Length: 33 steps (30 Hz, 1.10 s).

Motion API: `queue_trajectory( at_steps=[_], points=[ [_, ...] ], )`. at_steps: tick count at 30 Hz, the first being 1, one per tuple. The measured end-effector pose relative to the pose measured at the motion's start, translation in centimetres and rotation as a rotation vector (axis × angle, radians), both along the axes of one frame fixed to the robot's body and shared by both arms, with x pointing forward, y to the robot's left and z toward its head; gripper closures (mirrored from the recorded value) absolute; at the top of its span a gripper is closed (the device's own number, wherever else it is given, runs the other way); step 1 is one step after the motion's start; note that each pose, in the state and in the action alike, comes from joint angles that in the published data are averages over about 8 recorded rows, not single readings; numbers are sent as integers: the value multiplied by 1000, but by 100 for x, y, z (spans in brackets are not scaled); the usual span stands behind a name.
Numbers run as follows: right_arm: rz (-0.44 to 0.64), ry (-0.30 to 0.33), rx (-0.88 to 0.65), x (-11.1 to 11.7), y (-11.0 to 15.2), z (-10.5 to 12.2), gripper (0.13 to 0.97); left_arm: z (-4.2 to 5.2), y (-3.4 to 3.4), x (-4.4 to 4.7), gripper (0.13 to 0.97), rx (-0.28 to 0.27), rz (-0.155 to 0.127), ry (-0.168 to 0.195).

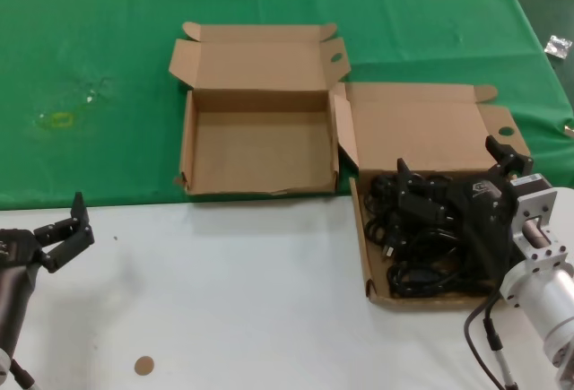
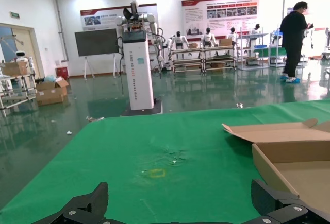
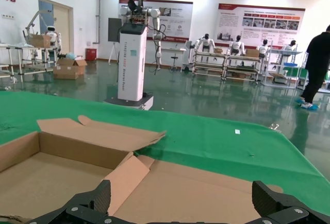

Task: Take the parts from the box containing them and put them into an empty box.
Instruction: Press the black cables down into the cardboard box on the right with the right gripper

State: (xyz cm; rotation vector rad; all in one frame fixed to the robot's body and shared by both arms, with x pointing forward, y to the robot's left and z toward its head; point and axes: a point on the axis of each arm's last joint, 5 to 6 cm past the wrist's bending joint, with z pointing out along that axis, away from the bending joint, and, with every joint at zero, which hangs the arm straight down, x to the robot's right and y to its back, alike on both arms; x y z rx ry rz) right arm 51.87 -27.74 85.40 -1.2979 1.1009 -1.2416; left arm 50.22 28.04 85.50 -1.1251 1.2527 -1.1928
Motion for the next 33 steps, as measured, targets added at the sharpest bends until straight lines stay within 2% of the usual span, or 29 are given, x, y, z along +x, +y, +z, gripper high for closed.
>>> queue_trajectory(
  at_steps=[25, 33],
  points=[
    [0, 0, 0, 0, 0, 0, 130, 0, 0, 0, 156, 0, 0, 0],
    [0, 0, 0, 0, 0, 0, 130, 0, 0, 0, 252, 0, 0, 0]
  ],
)
